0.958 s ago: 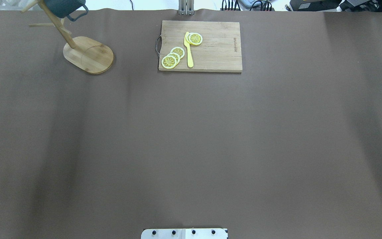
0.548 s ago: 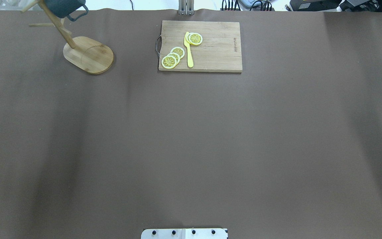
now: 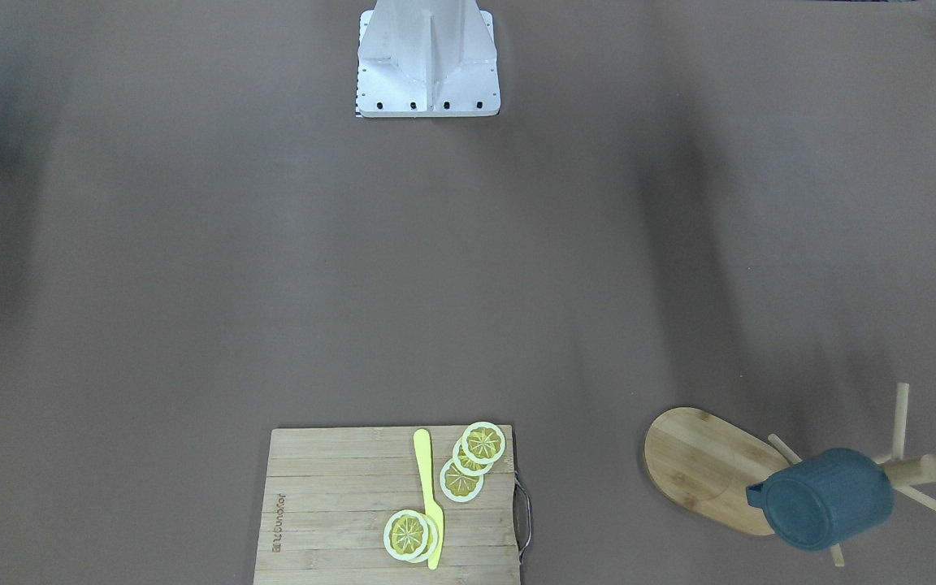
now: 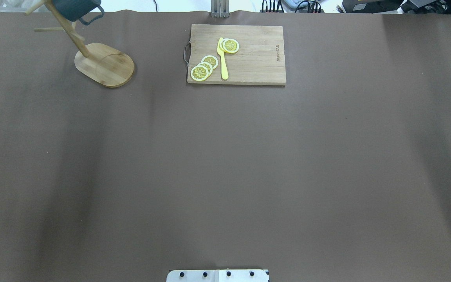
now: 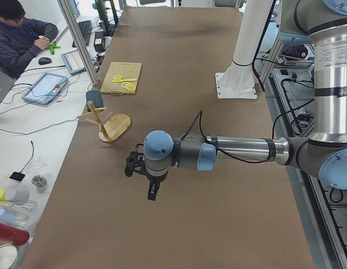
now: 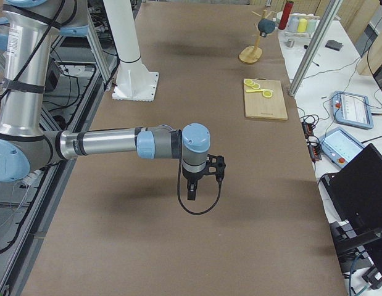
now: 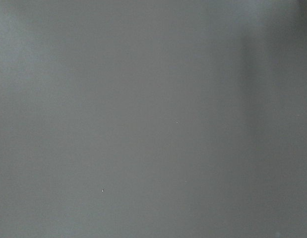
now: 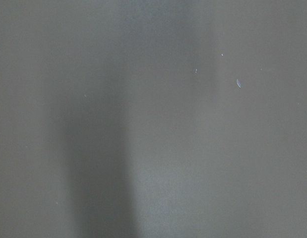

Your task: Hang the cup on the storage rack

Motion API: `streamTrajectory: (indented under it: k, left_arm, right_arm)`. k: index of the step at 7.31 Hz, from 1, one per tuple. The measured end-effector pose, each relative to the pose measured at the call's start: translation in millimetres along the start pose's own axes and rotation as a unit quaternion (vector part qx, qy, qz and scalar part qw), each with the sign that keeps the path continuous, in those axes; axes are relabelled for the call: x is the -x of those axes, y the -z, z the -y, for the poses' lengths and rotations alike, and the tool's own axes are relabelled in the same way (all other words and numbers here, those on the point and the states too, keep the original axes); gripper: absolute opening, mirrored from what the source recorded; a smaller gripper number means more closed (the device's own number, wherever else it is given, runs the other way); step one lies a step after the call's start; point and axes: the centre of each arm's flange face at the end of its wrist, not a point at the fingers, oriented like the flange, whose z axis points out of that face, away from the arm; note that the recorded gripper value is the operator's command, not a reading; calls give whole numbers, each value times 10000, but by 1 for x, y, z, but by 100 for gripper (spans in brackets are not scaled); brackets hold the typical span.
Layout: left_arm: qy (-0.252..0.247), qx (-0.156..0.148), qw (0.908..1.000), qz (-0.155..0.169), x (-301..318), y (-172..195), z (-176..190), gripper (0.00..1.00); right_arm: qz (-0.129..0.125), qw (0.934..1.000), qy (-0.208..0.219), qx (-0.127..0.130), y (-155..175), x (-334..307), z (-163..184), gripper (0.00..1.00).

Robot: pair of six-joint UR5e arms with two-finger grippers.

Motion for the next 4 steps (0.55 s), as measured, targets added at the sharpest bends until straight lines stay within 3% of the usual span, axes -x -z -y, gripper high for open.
streamTrajectory:
  k: [4]
  left_arm:
    - [-14, -12, 10000, 1, -1, 1, 0, 99]
  right_arm:
    - [0, 10000, -6, -3, 0, 0, 0, 100]
